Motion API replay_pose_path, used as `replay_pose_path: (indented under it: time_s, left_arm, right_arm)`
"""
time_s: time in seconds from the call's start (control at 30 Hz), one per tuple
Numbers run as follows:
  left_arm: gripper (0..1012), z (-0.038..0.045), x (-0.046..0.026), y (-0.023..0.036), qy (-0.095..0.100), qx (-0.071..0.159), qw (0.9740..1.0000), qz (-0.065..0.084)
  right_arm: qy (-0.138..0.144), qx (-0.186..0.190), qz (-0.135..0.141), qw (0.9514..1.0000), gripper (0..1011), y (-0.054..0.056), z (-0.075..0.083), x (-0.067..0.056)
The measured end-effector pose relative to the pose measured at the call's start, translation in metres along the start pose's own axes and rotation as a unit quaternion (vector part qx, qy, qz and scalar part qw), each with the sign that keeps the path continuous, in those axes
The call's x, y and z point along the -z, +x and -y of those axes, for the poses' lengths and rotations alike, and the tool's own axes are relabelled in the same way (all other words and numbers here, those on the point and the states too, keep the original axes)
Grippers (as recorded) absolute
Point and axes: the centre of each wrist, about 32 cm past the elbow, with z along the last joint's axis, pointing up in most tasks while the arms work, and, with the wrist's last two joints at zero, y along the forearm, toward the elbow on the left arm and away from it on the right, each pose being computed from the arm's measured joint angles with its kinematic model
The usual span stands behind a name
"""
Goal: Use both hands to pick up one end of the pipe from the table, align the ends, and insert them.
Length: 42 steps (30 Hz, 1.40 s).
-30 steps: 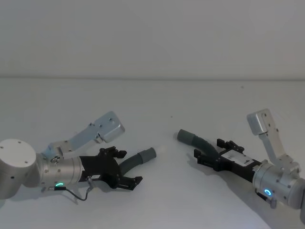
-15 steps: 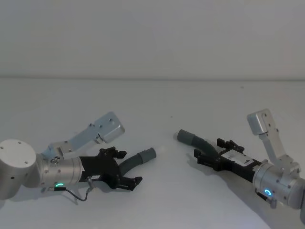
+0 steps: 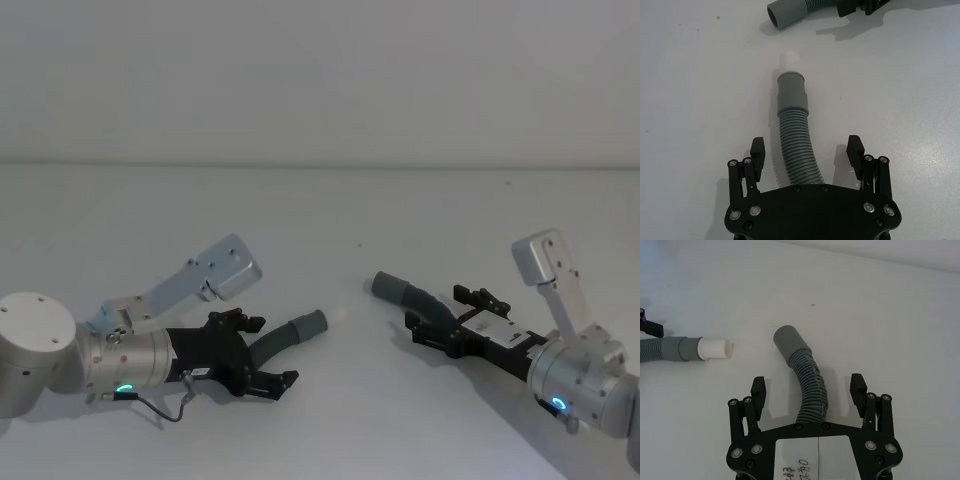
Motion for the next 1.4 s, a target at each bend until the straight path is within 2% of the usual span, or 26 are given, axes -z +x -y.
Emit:
replay_pose_path:
  time_s: [0.83, 1.07, 1.17, 1.2, 1.23, 1.27, 1.4]
  left_arm:
    - [1001, 0.0001, 0.0001, -0.0001, 0.001, 0.0, 1.0, 0.0]
    - [1001, 0.0001, 0.0001, -0.0002, 0.001, 0.0, 1.0, 0.0]
    - [1001, 0.0002, 0.0001, -0.0002, 0.001, 0.0, 1.0, 0.0]
    - [1001, 0.0002, 0.0001, -0.0002, 0.001, 0.0, 1.0, 0.0]
    - [1001, 0.0001, 0.0001, -0.0002, 0.001, 0.0, 1.0, 0.0]
    - [1001, 0.0002, 0.0001, -0.0002, 0.001, 0.0, 1.0, 0.0]
    - [1001, 0.0001, 0.0001, -0.0001, 0.001, 0.0, 1.0, 0.0]
  right_arm:
    - [-0.018, -0.005, -0.006, 0.9998, 991, 0.0018, -0.0036, -0.003]
    - [-0.019, -0.006, -0.008, 0.9998, 841, 0.0022, -0.0042, -0.0031]
    - [-0.019, -0.006, -0.009, 0.9998, 807, 0.0022, -0.0044, -0.0032]
    - [-0.019, -0.006, -0.009, 0.9998, 714, 0.0022, -0.0045, -0.0033]
    - [-0.019, -0.006, -0.009, 0.9998, 714, 0.0022, -0.0045, -0.0033]
    - [-0.019, -0.006, -0.009, 0.9997, 659, 0.0023, -0.0045, -0.0033]
    - [-0.02, -0.006, -0.01, 0.9997, 553, 0.0025, -0.0046, -0.0033]
